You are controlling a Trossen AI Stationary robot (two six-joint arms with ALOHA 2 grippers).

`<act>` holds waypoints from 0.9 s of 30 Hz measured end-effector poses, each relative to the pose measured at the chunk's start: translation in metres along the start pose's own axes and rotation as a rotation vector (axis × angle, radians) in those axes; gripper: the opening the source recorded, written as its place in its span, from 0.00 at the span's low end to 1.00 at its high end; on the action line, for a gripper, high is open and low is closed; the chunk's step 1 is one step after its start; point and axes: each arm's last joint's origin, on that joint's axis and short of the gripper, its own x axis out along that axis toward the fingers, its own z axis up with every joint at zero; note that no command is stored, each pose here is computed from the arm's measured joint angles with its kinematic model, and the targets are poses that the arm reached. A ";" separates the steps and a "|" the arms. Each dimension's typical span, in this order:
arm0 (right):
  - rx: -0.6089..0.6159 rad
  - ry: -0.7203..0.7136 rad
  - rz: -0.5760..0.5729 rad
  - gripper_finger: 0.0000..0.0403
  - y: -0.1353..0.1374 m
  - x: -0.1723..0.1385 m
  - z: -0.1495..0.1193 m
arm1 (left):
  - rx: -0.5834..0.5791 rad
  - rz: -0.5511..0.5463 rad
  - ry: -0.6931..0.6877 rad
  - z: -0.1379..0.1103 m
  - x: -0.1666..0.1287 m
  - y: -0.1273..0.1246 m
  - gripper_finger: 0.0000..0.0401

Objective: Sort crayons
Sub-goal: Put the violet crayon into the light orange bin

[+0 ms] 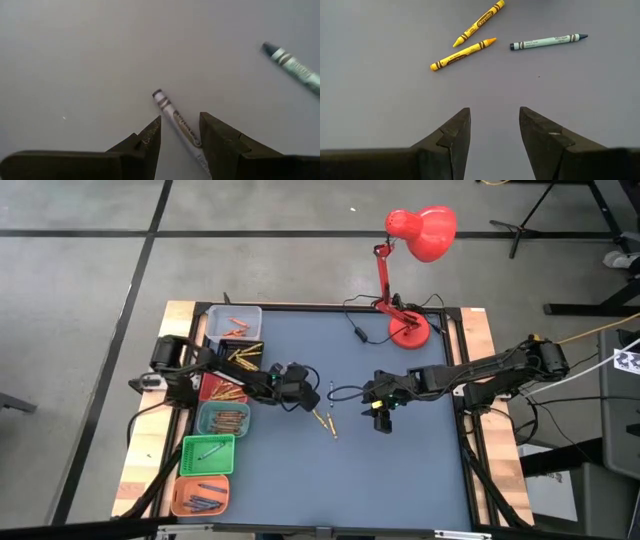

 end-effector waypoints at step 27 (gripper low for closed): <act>0.000 0.001 0.000 0.42 0.000 0.000 0.000 | 0.169 -0.080 0.070 -0.017 -0.007 -0.012 0.02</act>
